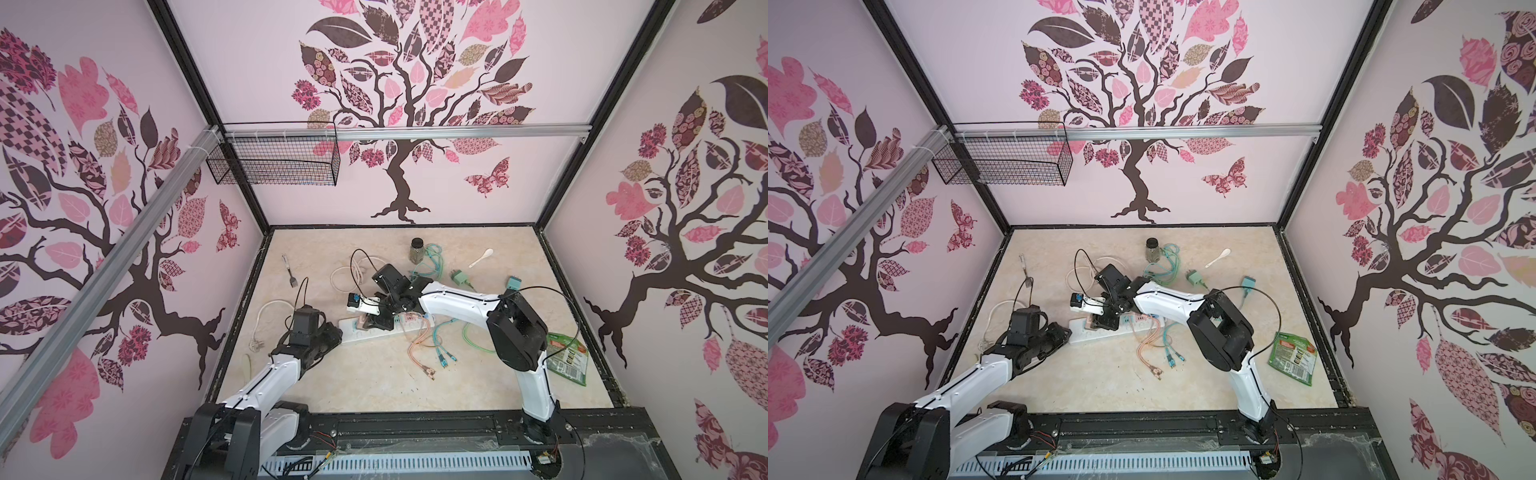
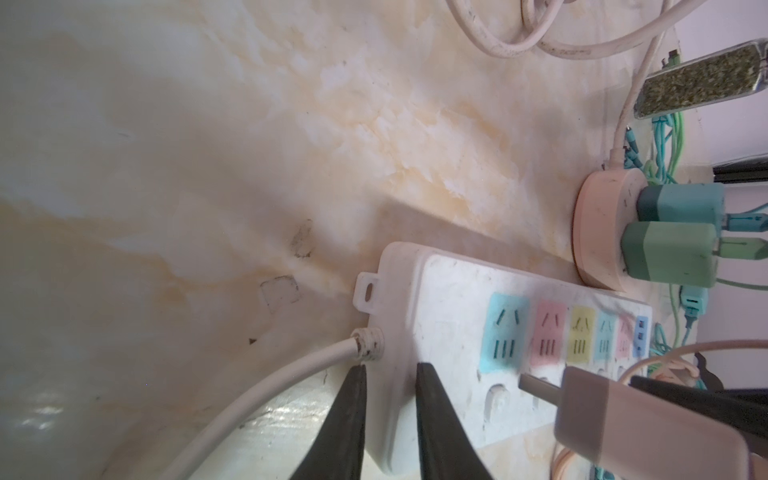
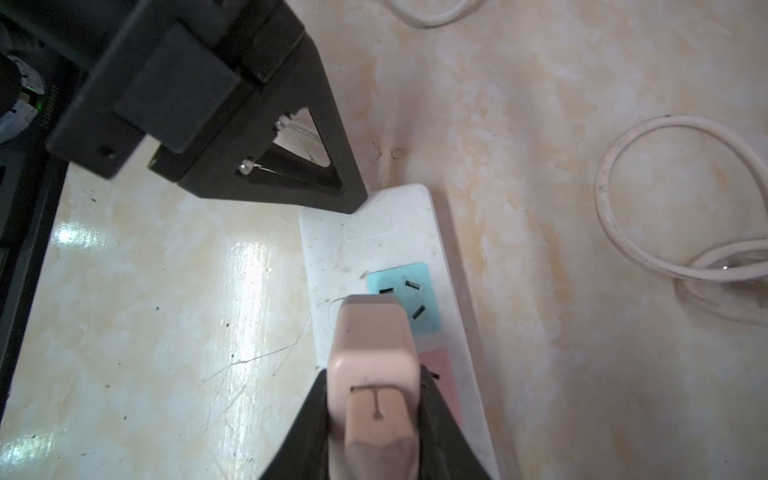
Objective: Insert the plug
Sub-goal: 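Lower the pink cube onto the teal socket of the white power strip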
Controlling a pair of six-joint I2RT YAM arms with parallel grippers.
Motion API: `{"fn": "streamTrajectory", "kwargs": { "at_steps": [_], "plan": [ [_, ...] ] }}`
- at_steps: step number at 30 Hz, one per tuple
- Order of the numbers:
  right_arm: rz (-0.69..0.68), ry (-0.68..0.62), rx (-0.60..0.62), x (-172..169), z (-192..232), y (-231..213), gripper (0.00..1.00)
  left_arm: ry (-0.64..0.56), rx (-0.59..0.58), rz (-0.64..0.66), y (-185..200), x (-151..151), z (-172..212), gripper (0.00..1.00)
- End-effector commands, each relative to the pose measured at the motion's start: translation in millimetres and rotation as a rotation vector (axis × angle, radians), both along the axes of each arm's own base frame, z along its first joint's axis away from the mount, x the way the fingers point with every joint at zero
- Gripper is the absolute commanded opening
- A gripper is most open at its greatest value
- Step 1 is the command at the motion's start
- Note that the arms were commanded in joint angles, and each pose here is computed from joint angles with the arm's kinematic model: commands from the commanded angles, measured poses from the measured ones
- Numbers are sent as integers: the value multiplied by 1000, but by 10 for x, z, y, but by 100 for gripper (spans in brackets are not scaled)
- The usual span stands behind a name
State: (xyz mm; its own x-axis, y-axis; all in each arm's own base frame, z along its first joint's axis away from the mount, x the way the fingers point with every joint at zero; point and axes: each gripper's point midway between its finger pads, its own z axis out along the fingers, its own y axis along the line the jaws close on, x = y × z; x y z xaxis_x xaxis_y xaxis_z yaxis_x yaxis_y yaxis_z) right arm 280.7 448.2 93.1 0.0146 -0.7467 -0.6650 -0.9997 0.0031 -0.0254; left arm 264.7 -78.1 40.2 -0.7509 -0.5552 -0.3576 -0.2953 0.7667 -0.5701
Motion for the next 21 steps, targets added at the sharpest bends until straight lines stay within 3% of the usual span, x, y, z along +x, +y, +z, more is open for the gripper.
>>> {"fn": "streamTrajectory", "kwargs": {
  "at_steps": [1,21],
  "plan": [
    [53,7,-27,-20,-126,57,25,-13,-37,-9,-32,-13,-23,23],
    [141,-101,-236,-26,-457,63,25,15,-44,-62,-102,11,-94,21]
  ]
}}
